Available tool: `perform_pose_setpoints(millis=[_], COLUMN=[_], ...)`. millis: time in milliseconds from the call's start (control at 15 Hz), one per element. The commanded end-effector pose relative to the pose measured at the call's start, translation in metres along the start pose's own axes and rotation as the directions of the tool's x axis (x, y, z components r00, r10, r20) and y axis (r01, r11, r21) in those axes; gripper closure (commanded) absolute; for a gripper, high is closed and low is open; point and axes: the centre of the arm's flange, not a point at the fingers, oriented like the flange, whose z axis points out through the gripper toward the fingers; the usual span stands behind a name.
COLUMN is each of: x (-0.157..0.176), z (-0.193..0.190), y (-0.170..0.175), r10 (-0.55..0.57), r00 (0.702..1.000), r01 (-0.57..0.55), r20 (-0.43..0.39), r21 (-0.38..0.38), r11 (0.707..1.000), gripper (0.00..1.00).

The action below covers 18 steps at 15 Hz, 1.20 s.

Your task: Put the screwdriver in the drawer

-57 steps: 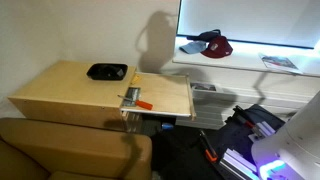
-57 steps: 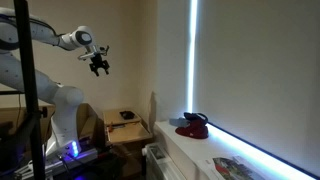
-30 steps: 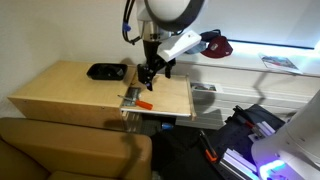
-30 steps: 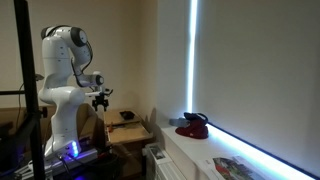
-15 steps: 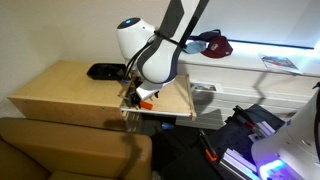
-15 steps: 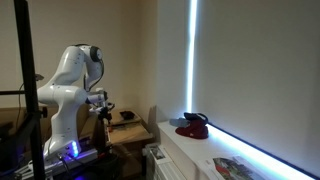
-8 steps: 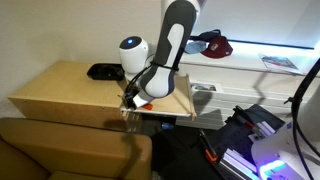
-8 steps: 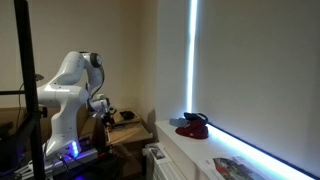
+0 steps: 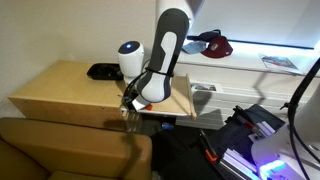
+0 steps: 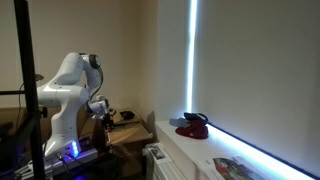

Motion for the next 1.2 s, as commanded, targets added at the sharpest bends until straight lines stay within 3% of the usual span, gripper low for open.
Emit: perform_pose_setpoints(millis=[0,400,733,933,1133], x=[-0.004,-0.004,0.008,0.017,0.029], z=[0.009,0.014,0.003,-0.025,-0.044], y=[0.006,0.012,0.041,0.103,0.173], r10=[0.009,0.063,0.198,0.343,0.503], r00=[1.000,0.998,0.976,0.928,0.850], r01=[-0.009,-0.063,-0.203,-0.359,-0.522], r20=[0.005,0.019,0.090,0.144,0.156], r21=[-0.006,-0.012,0.042,0.107,0.132], r11=[1.000,0.998,0.978,0.927,0.843], gripper=[0.48,0.89,0.92,0.92,0.92])
